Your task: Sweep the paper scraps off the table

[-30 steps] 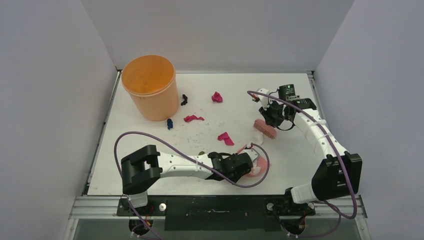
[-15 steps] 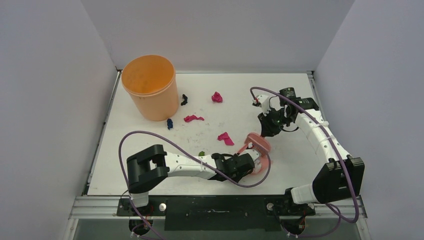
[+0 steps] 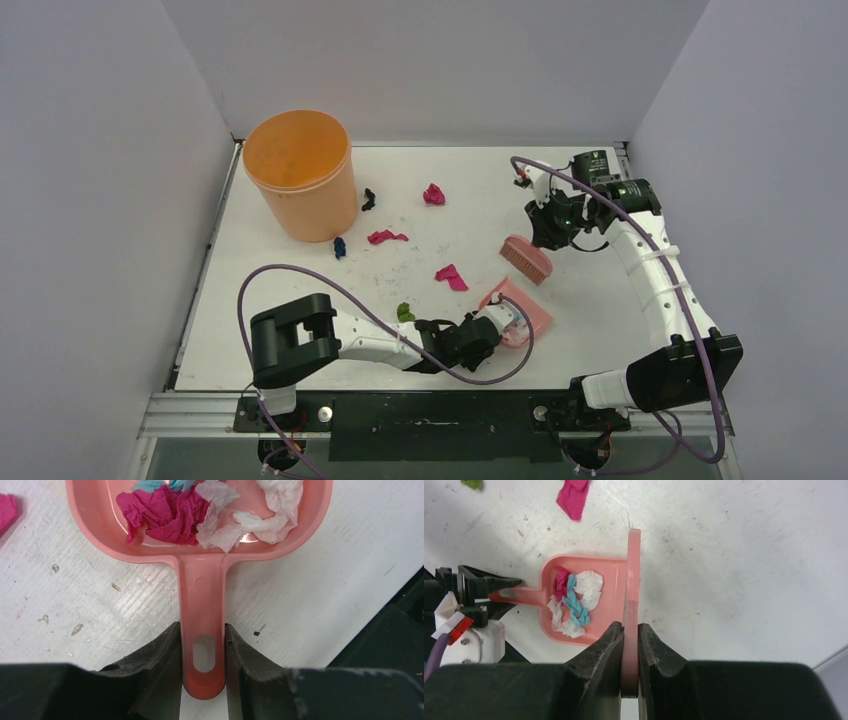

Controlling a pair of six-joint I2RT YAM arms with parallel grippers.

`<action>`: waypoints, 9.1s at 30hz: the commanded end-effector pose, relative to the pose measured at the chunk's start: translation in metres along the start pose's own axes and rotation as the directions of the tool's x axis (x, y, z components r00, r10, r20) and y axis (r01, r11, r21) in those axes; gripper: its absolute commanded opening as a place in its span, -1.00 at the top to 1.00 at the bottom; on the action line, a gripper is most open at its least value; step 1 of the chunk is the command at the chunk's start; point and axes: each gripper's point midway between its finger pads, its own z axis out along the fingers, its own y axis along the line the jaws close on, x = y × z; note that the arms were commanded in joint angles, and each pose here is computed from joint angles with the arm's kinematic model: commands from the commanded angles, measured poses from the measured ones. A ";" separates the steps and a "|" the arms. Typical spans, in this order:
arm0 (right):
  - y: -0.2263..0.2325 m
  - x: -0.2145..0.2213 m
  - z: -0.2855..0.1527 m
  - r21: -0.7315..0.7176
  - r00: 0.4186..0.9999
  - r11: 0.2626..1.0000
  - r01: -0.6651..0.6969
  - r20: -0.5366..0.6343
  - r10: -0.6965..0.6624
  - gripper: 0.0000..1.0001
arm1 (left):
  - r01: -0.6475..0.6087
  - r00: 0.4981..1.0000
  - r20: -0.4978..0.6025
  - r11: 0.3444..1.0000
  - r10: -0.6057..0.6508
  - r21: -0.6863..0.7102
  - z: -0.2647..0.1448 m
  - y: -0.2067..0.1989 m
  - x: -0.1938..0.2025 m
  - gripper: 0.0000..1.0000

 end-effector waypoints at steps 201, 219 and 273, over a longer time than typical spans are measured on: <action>0.152 -0.074 0.083 -0.510 0.991 0.858 0.063 0.132 0.006 0.89 | 0.184 0.865 -0.406 0.940 -0.293 -0.286 -0.132 0.089 0.063 1.00; 0.031 -0.161 0.020 0.121 0.919 0.973 0.198 0.323 -0.227 0.89 | 0.444 0.888 0.009 0.854 -0.459 -0.272 -0.132 0.114 0.058 1.00; 0.230 -0.127 0.171 -0.409 0.934 0.841 0.356 0.136 -0.329 0.89 | 0.487 0.746 -0.236 0.752 -0.623 -0.444 -0.131 0.166 0.101 1.00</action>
